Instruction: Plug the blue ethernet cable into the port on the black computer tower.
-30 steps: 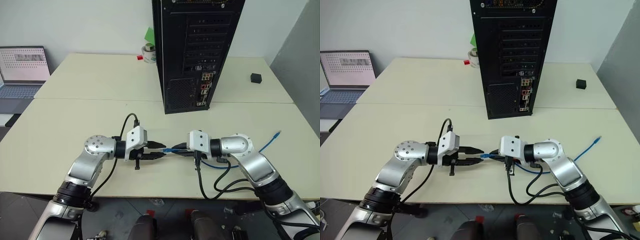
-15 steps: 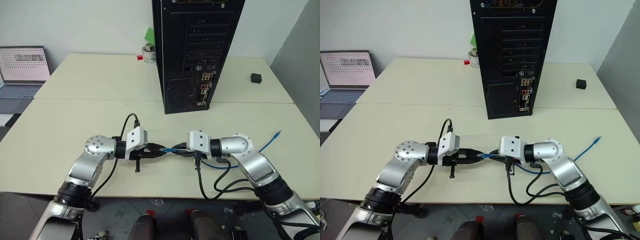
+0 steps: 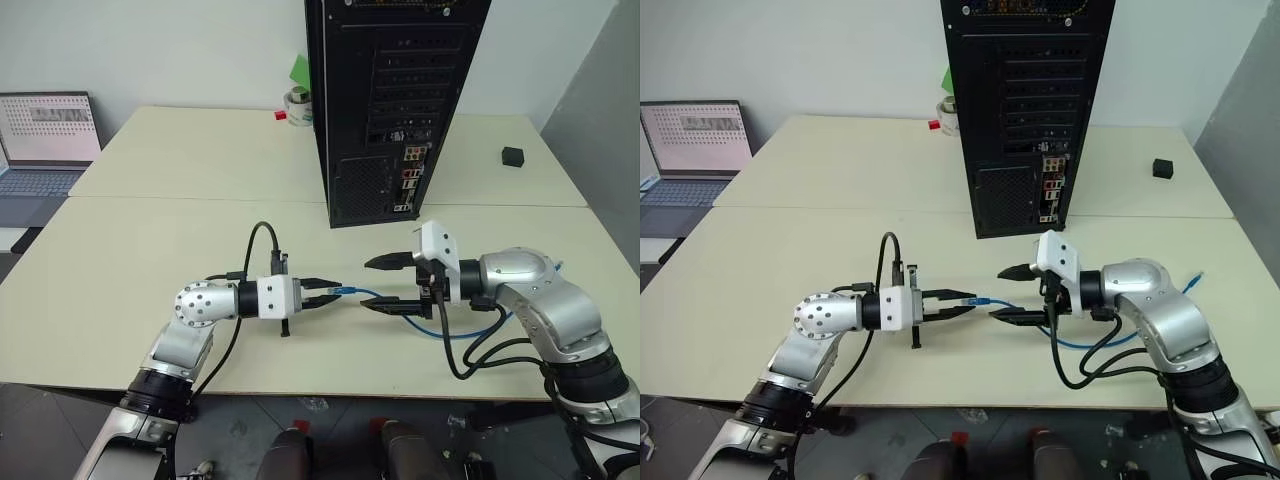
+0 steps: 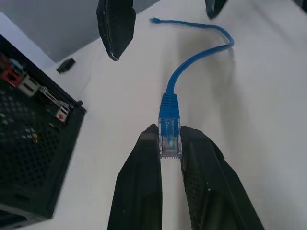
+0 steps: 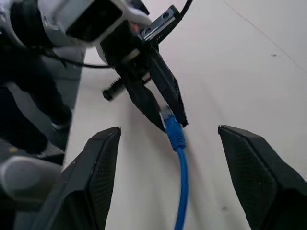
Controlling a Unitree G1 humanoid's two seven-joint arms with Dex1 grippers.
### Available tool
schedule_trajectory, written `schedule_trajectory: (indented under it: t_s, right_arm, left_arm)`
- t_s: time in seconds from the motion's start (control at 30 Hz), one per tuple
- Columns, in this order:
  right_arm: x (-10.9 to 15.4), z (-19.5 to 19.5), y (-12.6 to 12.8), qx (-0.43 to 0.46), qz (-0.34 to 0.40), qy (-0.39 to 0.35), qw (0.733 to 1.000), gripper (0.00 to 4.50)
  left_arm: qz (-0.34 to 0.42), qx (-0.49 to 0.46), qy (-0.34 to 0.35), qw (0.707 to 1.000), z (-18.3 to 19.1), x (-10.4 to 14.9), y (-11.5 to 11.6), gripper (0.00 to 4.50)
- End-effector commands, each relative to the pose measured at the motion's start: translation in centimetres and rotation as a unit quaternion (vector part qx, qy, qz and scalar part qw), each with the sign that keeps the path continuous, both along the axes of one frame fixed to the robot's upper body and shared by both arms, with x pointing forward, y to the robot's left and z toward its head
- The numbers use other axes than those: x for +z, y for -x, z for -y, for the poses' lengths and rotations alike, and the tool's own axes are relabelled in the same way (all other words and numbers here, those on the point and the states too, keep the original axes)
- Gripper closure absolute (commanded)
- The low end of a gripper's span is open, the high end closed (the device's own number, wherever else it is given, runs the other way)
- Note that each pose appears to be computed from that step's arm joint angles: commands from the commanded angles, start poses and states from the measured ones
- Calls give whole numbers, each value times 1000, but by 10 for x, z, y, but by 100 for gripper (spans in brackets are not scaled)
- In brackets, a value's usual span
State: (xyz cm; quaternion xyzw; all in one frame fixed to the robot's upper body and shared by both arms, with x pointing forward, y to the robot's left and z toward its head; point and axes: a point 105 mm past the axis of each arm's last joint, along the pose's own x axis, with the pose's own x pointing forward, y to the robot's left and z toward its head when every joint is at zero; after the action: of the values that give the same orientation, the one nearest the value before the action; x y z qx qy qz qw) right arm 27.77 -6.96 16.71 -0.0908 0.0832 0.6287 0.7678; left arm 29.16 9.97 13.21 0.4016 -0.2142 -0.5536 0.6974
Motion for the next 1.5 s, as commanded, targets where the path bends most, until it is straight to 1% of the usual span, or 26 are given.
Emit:
schedule_trajectory:
  t_s: [0.03, 0.13, 0.23, 0.5, 0.57, 0.6, 0.63, 0.7, 0.73, 0.83, 0.87, 0.9, 1.03, 1.07, 1.27, 1.37, 1.43, 1.5]
  right_arm:
    - [8, -5, 2, -21, -41, -50, 998, 107]
    - [7, -11, 1, -34, -70, -77, 994, 107]
    - [4, -16, -1, -39, -84, -87, 992, 107]
    - [3, -25, -5, -37, -100, -102, 989, 107]
    - [2, -26, -6, -38, -101, -102, 989, 143]
    - [2, -26, -6, -38, -102, -102, 989, 152]
    - [2, -26, -7, -38, -102, -103, 989, 181]
    - [4, -27, -7, -37, -102, -107, 988, 216]
    - [4, -28, -7, -36, -101, -108, 988, 250]
    - [6, -29, -7, -35, -102, -112, 988, 311]
    - [6, -29, -7, -35, -102, -113, 988, 324]
    - [6, -30, -7, -35, -102, -113, 988, 353]
    - [7, -31, -8, -37, -103, -115, 987, 441]
    - [7, -31, -8, -37, -102, -115, 987, 450]
    - [6, -32, -9, -38, -103, -114, 987, 450]
    - [5, -32, -10, -37, -105, -112, 988, 450]
    - [5, -31, -10, -37, -106, -110, 988, 450]
    - [5, -31, -10, -37, -105, -109, 988, 450]
  left_arm:
    - [156, -18, 6, 988, -2, 16, 5, 422]
    - [211, -24, 5, 977, -3, 17, 6, 422]
    - [237, -29, 11, 971, -3, 19, 7, 422]
    - [268, -30, 16, 963, -3, 22, 5, 422]
    - [273, -28, 17, 962, -3, 23, 4, 422]
    - [274, -28, 17, 961, -3, 23, 4, 422]
    - [275, -28, 16, 961, -4, 23, 4, 422]
    - [278, -28, 14, 960, -4, 22, 4, 422]
    - [278, -28, 14, 960, -4, 22, 4, 422]
    - [281, -28, 14, 959, -3, 22, 5, 422]
    - [282, -25, 16, 959, -4, 22, 5, 422]
    - [283, -24, 16, 959, -4, 22, 5, 422]
    - [285, -22, 20, 958, -3, 23, 5, 422]
    - [286, -22, 21, 958, -3, 23, 6, 422]
    - [287, -25, 19, 957, -1, 20, 7, 422]
    - [271, -19, 25, 962, -2, 18, 7, 422]
    - [248, -12, 28, 968, -3, 17, 5, 352]
    - [228, -2, 29, 973, -4, 15, 3, 329]
